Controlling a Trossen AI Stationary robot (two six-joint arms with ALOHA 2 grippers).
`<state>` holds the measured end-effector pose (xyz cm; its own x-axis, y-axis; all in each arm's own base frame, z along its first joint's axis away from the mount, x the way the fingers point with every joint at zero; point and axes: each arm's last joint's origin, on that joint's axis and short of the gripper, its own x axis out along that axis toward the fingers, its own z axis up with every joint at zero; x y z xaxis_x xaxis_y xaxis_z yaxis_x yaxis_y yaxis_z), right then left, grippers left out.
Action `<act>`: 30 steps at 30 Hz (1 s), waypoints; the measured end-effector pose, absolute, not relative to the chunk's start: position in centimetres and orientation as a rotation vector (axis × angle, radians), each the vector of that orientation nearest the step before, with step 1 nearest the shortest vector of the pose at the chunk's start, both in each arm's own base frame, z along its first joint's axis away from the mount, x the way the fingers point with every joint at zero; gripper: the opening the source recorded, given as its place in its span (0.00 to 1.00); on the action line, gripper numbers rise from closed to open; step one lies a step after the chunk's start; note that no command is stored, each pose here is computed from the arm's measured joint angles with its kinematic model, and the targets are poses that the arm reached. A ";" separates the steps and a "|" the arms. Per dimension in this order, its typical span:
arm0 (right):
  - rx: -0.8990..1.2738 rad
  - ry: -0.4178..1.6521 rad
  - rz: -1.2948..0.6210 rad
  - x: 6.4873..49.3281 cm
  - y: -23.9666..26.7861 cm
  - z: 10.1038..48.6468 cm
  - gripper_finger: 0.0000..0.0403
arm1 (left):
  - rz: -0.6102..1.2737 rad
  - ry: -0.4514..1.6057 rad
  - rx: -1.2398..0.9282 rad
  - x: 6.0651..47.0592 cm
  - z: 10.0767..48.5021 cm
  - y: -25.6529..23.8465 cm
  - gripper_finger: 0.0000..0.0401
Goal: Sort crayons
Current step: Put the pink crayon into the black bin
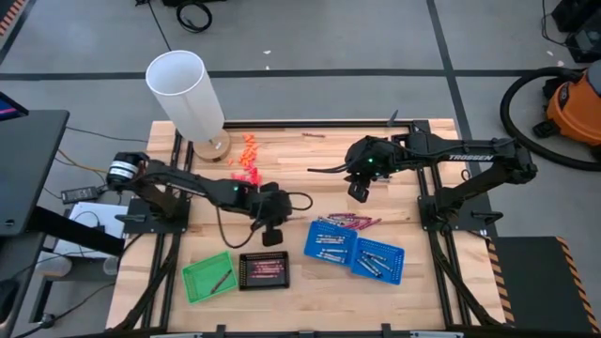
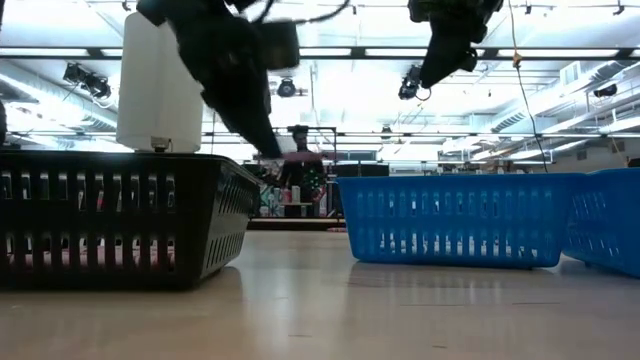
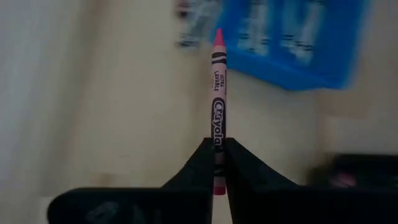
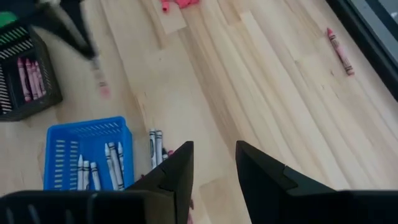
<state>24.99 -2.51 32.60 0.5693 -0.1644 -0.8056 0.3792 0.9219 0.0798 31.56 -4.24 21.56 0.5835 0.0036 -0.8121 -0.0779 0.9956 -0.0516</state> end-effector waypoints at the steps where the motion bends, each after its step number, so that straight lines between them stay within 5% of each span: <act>1: 0.255 0.908 -0.325 25.0 -2.5 32.6 0.32 | 0.013 0.953 -0.093 31.3 21.8 -4.7 0.05; 12: 0.270 0.879 -0.353 25.2 -2.6 32.8 0.32 | -0.229 1.072 -0.235 28.4 22.2 -11.9 0.05; 30: 0.283 1.068 -0.289 23.8 -5.1 27.8 0.32 | -0.083 1.240 -0.287 28.2 18.0 -14.7 0.06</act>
